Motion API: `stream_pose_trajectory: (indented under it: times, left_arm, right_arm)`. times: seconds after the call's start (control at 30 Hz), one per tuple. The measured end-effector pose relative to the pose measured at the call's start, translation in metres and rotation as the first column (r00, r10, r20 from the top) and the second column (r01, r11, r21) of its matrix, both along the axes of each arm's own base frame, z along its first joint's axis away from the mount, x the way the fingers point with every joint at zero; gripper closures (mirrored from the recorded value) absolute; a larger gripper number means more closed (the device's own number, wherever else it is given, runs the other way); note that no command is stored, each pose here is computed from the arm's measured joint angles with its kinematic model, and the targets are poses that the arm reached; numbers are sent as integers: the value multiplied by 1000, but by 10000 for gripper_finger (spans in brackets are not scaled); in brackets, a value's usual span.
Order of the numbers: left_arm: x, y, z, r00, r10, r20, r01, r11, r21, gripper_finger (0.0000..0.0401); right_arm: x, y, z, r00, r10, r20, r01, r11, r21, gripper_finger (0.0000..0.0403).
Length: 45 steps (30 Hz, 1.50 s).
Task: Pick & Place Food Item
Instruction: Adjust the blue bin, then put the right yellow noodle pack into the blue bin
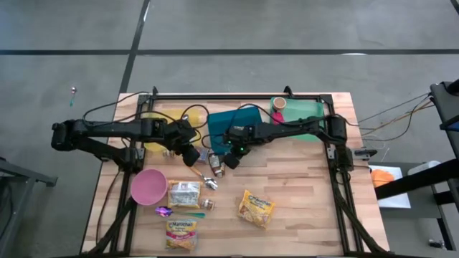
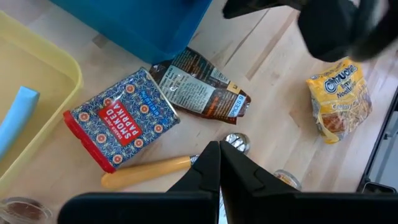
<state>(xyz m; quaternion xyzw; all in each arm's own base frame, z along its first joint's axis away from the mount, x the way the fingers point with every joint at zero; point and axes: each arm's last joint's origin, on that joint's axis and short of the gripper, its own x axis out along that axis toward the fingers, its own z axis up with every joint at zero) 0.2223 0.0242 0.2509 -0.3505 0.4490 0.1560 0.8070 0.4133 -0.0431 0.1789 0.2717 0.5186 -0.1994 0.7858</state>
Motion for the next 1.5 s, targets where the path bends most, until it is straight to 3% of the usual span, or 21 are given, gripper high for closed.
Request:
stream_pose_trajectory:
  times: [0.3,0.77,0.93,1.2,1.33,1.5]
  left_arm:
    - [0,0,0,1000,-15,-2,15,1000,9,397]
    - [0,0,0,1000,-17,-3,17,1000,10,397]
    - [0,0,0,1000,-15,-2,15,1000,9,389]
    - [0,0,0,1000,-16,-5,16,1000,9,386]
    - [-1,0,-1,1000,-16,-13,16,1000,8,385]
    - [-1,0,-1,1000,-24,-14,24,1000,13,384]
  right_arm:
    - [17,-19,-5,999,-22,41,22,1000,-9,395]
    - [19,-43,0,990,-68,120,67,998,9,395]
    - [21,-28,1,992,-20,125,14,999,47,395]
    - [21,1,11,986,113,123,-115,993,13,394]
    - [9,11,27,981,178,81,-180,984,15,394]
    - [-12,28,50,958,281,51,-285,953,102,379]
